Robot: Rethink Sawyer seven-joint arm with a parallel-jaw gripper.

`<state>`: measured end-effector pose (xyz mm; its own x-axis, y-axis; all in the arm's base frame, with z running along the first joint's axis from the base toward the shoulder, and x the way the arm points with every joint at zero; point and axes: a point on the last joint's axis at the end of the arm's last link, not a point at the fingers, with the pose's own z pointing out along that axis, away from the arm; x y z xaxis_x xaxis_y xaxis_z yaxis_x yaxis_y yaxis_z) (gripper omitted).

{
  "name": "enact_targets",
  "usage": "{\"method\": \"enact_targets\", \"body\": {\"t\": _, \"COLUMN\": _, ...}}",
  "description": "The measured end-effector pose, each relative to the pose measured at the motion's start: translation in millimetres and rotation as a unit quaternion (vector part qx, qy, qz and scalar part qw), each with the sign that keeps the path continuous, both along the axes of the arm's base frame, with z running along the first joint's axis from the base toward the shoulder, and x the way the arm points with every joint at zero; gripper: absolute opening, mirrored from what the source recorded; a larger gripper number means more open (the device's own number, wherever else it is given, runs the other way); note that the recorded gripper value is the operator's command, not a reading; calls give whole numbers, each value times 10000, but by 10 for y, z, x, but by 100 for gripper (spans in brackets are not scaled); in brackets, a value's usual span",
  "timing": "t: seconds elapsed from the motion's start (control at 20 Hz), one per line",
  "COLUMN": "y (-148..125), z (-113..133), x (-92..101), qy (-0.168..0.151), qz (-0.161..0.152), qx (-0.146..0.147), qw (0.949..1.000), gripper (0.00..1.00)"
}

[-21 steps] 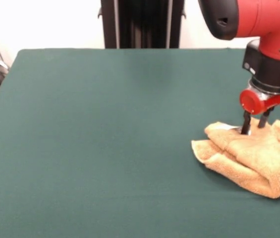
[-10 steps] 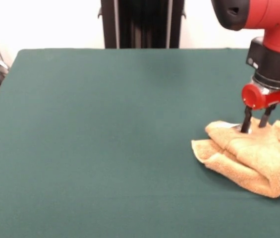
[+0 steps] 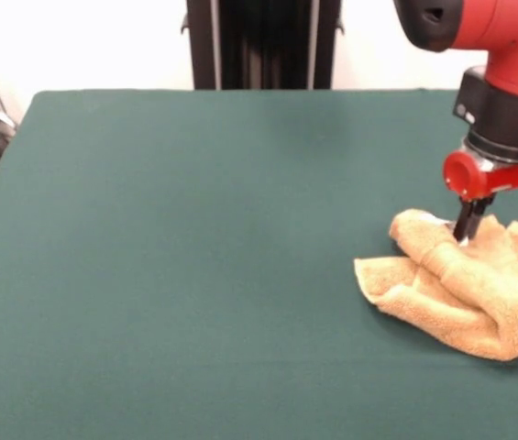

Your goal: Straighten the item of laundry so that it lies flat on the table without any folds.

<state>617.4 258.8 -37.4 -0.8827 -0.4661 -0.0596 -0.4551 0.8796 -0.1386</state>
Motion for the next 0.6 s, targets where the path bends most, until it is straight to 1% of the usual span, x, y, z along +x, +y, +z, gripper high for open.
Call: {"method": "enact_targets", "body": {"t": 0.6, "y": -50, "z": 3, "x": -63, "qy": 56, "qz": -74, "qx": -59, "qw": 9999, "gripper": 0}}
